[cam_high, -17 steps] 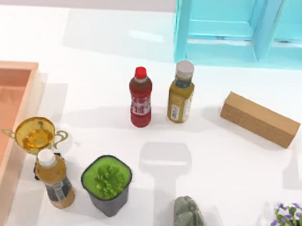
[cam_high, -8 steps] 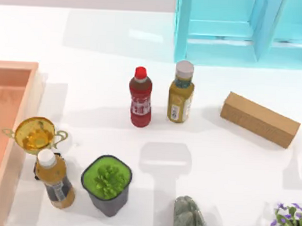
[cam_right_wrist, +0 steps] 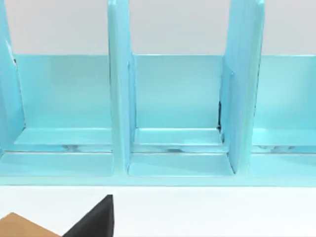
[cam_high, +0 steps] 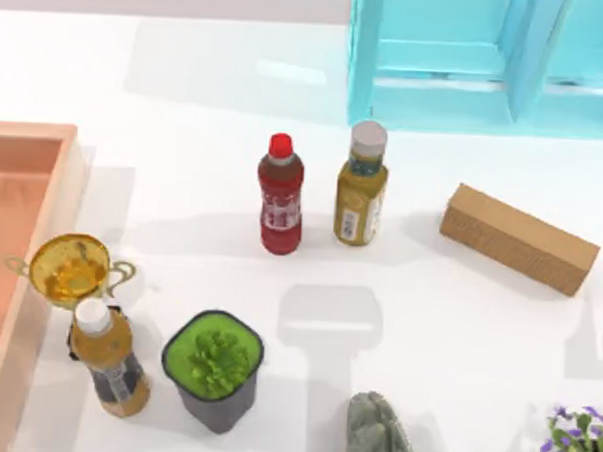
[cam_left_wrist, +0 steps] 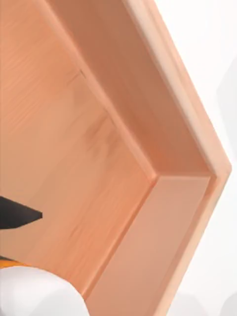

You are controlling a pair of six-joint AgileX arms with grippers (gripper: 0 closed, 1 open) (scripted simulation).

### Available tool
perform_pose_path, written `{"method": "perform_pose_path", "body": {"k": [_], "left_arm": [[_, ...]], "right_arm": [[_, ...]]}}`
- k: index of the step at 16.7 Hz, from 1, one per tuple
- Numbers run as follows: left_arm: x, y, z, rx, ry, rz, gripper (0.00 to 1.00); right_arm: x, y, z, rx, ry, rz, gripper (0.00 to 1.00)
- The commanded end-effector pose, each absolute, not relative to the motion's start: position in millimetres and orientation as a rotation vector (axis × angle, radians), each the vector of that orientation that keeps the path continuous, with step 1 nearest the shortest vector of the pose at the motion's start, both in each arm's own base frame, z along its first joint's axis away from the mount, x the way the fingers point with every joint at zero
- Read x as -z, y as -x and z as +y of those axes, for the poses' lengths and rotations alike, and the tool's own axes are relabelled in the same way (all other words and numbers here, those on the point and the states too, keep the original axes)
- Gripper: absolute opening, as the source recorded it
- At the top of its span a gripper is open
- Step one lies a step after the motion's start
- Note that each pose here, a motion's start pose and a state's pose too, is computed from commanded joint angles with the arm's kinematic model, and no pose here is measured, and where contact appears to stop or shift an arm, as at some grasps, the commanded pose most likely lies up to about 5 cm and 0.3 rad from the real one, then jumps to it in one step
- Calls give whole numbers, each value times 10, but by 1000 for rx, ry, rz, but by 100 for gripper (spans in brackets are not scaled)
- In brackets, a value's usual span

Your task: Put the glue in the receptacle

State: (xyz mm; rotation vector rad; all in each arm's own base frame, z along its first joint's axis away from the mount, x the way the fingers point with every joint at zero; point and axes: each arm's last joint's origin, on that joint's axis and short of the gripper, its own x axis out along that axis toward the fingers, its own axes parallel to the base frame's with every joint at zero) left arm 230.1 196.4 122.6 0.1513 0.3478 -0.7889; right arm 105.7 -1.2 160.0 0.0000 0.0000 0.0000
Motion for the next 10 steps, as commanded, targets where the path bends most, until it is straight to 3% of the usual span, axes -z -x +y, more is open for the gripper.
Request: {"method": "perform_pose_path", "body": {"k": [9,10], "left_arm": [[-1119,-2401,1805,798,-135,343,0],[-1119,-2401,1805,798,-135,343,8]], "right_arm": [[-1600,-1057,-12,0,0,0,100],[-1600,-1057,-12,0,0,0,100]]}}
